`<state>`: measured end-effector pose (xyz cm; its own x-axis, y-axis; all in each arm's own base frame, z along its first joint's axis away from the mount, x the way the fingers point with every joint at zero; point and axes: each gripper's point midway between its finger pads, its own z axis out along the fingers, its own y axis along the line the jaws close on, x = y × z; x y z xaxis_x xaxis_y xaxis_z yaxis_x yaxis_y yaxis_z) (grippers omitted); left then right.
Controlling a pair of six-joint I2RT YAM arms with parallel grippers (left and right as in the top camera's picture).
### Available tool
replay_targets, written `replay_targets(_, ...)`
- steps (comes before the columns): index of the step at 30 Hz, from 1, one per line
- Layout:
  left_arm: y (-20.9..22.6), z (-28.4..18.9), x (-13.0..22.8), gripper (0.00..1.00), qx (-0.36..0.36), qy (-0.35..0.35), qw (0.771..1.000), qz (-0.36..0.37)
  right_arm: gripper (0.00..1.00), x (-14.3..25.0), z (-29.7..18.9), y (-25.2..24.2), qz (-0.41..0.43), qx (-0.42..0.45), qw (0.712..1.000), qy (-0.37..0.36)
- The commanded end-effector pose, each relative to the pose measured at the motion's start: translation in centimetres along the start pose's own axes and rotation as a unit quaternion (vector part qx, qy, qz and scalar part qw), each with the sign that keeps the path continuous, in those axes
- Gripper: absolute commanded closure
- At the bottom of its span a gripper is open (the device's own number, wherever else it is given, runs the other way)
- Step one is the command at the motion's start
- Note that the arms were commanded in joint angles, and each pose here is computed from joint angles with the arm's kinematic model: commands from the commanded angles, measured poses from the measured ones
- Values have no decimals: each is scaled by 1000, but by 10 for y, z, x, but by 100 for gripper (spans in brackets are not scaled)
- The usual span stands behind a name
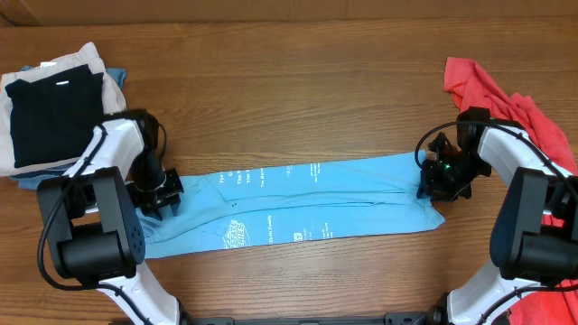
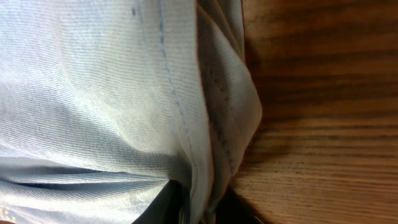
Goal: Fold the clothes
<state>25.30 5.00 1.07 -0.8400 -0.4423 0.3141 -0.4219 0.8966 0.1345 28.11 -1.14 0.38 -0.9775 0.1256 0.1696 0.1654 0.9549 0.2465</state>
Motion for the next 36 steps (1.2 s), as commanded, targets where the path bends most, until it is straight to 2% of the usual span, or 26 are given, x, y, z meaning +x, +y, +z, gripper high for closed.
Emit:
replay_targets(1,-7,11,-9,72,11,-38,999,-7,83,-3,-3,1,8,-1,1000,-13)
replay_targets(2,-9,14,-15,76,15,-52,999,-7,83,-5,-3,1,11,-1,1000,-16)
replay_targets(6,-17,25,-41,80,33,-113,993,-9,83,-9,-3,1,9,-1,1000,-24)
replay_targets(11,-27,17,-74,81,53,-185,981,-2,82,-14,-3,1,7,-1,999,-34)
replay_targets(19,-37,2,-103,81,72,-250,966,7,82,-32,-5,1,0,1,998,-70)
replay_targets(22,-44,0,-102,77,88,-248,964,31,82,-39,-6,0,4,1,996,-86)
replay_targets(28,-49,-2,-90,60,102,-219,969,52,83,-41,-6,0,4,1,996,-88)
replay_targets(34,-49,-34,-89,59,106,-215,970,45,89,-41,-6,0,4,1,996,-88)
replay_targets(36,-50,-49,-89,59,110,-218,969,46,94,-42,-7,0,3,1,996,-91)
